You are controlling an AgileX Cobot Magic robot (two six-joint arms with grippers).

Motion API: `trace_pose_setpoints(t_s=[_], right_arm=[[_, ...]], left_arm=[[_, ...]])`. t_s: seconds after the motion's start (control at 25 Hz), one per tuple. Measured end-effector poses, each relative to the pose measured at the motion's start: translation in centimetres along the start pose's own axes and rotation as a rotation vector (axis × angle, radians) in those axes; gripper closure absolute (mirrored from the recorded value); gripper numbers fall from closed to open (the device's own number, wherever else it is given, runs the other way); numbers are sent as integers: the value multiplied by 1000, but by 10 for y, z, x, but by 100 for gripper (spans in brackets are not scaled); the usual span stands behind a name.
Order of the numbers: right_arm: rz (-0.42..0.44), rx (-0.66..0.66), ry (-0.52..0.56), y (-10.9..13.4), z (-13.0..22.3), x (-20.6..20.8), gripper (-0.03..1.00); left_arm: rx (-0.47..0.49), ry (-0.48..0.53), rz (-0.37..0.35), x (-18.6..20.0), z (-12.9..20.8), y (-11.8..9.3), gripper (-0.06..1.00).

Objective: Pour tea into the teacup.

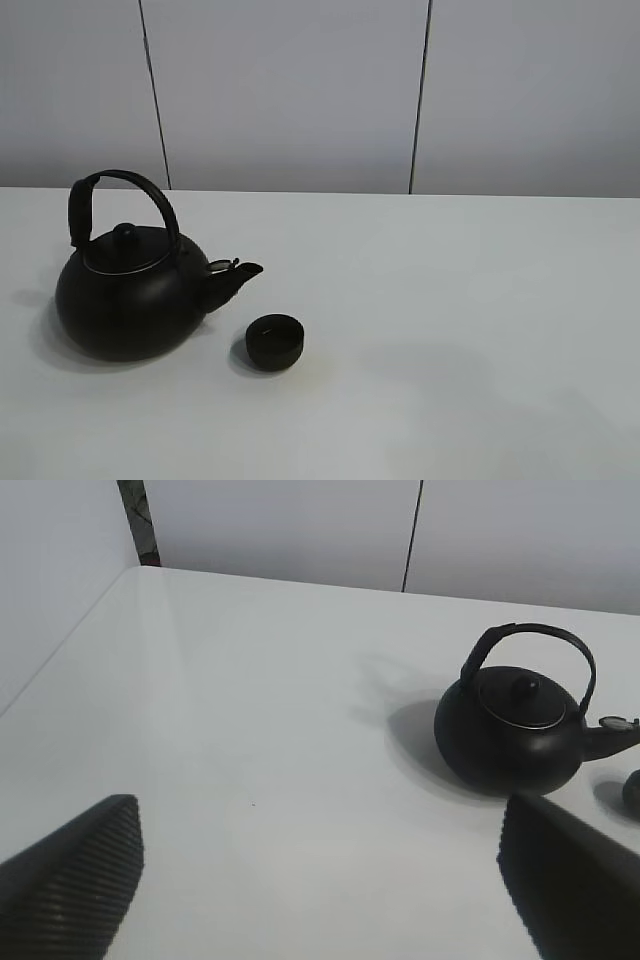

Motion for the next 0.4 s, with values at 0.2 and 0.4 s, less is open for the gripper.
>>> trace_pose_setpoints(t_s=[0.2, 0.4], right_arm=[[0, 0, 0, 0, 0, 0, 44], [0, 0, 0, 0, 0, 0, 44]], left_arm=[[1, 61, -4, -12, 15, 1, 25], [2, 100, -8, -16, 23, 2, 25]])
Point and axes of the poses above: a point on each arm's last joint axis where the gripper is mounted, x pointing back along that axis away from the gripper, y along the wrist's bending axis when the last joint is at zero, z = x × y, the point moved 6 cm from there along -x, pointing out along that axis toward the gripper, and after that the axes turned 5 degrees about x, right-handed, at the moved point
